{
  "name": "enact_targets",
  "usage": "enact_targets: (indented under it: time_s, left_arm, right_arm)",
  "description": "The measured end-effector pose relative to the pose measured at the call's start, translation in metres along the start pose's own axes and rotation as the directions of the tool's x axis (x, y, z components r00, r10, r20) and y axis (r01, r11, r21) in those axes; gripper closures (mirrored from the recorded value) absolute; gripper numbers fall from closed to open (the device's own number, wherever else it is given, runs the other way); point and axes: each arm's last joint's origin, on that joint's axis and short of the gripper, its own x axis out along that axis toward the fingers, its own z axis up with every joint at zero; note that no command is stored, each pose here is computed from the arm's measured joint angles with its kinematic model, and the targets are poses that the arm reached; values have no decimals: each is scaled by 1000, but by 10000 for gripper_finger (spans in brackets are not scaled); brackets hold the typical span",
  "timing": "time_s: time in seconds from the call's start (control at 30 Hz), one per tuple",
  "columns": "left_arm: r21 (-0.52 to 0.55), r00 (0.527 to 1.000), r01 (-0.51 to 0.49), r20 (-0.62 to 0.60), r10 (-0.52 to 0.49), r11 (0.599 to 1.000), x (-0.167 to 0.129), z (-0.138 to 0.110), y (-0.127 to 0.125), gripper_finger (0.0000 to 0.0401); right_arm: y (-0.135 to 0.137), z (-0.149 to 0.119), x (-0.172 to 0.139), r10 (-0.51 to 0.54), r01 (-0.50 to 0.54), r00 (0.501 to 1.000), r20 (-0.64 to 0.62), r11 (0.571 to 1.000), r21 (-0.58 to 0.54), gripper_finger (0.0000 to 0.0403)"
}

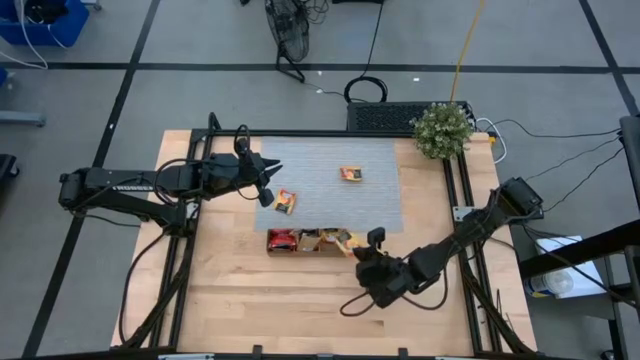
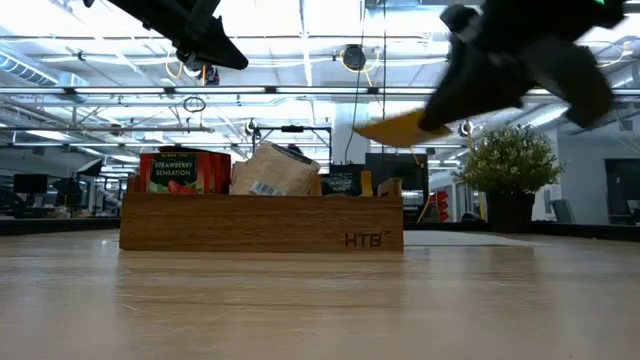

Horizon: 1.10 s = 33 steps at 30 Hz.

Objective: Pick & Place Tea
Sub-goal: Put the yellow tea bag into the right section of the wooden organizer

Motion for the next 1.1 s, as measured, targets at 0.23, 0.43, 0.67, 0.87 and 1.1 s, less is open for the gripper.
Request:
enact_targets:
  time_s: [0.23,0.43,0.67,0.87,1.1]
  left_arm:
    - [0,1000,0,0,0,1000,0,0,0,339]
    - [0,1000,1,0,-1,1000,0,0,0,338]
    - [0,1000,0,1,0,1000,0,0,0,339]
    - [0,1000,0,1,0,1000,0,0,0,339]
    - [0,1000,0,0,0,1000,0,0,0,339]
  right_arm:
    - [-13,8,21,-58,49,996,66,990,130,402]
    - [-9,4,52,7,-15,999,52,988,153,402]
    - [6,-2,74,-53,52,998,24,998,21,391]
    - [3,4,70,-65,65,996,62,998,8,344]
    - [5,7,69,19,-18,994,104,1000,-11,281]
